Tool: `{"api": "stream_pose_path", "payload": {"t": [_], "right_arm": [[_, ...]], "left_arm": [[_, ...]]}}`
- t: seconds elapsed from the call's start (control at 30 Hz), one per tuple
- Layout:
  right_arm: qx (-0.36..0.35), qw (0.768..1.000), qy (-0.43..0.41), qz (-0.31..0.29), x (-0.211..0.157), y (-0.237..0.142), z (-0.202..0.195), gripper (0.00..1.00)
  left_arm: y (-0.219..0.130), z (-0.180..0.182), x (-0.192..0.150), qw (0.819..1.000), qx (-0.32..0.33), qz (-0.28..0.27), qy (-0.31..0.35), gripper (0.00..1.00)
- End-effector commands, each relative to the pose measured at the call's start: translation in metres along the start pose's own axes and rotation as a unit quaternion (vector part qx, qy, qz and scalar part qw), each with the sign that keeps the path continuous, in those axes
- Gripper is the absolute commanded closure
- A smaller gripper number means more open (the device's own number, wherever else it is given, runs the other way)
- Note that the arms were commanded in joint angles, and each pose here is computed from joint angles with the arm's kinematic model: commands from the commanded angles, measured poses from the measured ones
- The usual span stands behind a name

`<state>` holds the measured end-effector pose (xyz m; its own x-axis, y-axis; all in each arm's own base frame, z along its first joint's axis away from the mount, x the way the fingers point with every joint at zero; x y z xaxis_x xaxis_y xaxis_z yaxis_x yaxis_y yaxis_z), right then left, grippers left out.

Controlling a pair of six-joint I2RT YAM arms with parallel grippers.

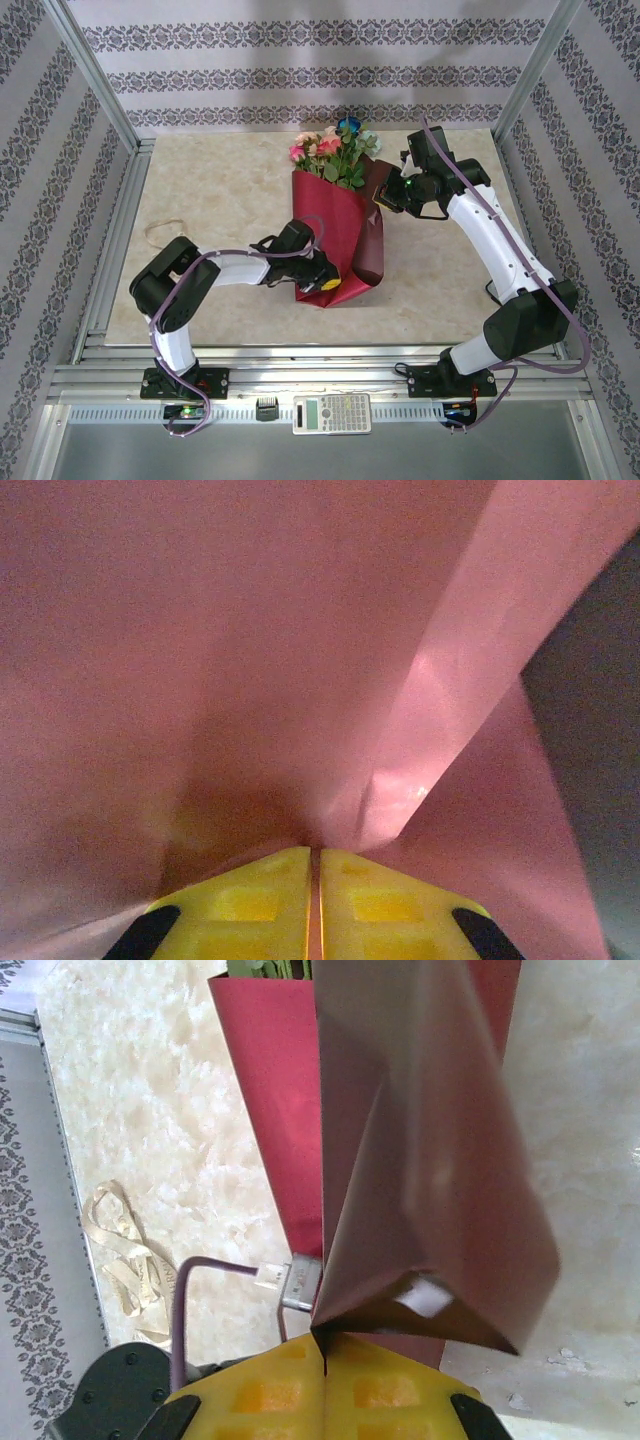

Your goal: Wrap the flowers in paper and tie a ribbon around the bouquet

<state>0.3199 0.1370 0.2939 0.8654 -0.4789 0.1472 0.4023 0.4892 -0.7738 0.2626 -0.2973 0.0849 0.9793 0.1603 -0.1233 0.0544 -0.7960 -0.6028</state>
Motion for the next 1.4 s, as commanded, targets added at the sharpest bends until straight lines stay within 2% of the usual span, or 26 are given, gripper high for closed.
{"api": "stream_pose_path", "payload": {"t": [0.0, 0.3, 0.5, 0.73, 0.9, 1.07, 1.2, 1.27, 1.37], "right_arm": [[0.012, 1.0, -0.009, 0.017, -0.009, -0.002, 0.009, 1.0], [0.033, 0.998, -0.025, 0.039, -0.025, 0.018, 0.042, 1.0], [0.049, 0.997, -0.04, 0.049, -0.033, 0.034, 0.076, 1.0], [0.071, 0.995, -0.02, 0.074, -0.037, 0.067, 0.089, 1.0], [0.09, 0.992, -0.005, 0.091, -0.038, 0.085, 0.093, 1.0], [0.097, 0.99, -0.001, 0.103, -0.037, 0.097, 0.095, 1.0], [0.104, 0.988, 0.001, 0.111, -0.036, 0.106, 0.1, 1.0], [0.104, 0.988, -0.001, 0.116, -0.036, 0.113, 0.102, 1.0], [0.106, 0.986, -0.005, 0.129, -0.039, 0.123, 0.107, 1.0]], "left_arm": [[0.015, 0.002, -0.001, 1.0, -0.018, 0.01, -0.002, 0.9], [0.028, 0.049, -0.007, 0.999, 0.032, 0.008, -0.011, 0.91], [0.033, 0.061, -0.008, 0.999, 0.041, 0.007, -0.007, 0.92], [0.028, 0.051, -0.003, 0.999, -0.008, -0.032, 0.009, 0.93], [0.001, 0.017, 0.001, 0.995, -0.043, -0.08, 0.042, 0.89], [-0.039, -0.006, -0.004, 0.988, -0.051, -0.132, 0.057, 0.81], [-0.063, -0.001, -0.011, 0.987, -0.03, -0.149, 0.043, 0.8], [-0.073, 0.013, -0.014, 0.987, -0.011, -0.158, 0.023, 0.83], [-0.096, 0.023, -0.016, 0.98, -0.011, -0.199, 0.011, 0.84]]}}
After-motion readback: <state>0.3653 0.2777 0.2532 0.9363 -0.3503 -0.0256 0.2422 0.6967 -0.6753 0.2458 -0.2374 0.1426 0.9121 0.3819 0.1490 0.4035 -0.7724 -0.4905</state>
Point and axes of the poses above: each hand's point on the last joint's axis, 136 mm out from that joint toward the fingers, its own y axis out along the fingers, its own z axis along the line the jaws close on, x = y × z, the point moved 6 cm from there along -y, back along the fingers, and after that the axes turned 7 degrees about y, right-handed, at the moved point
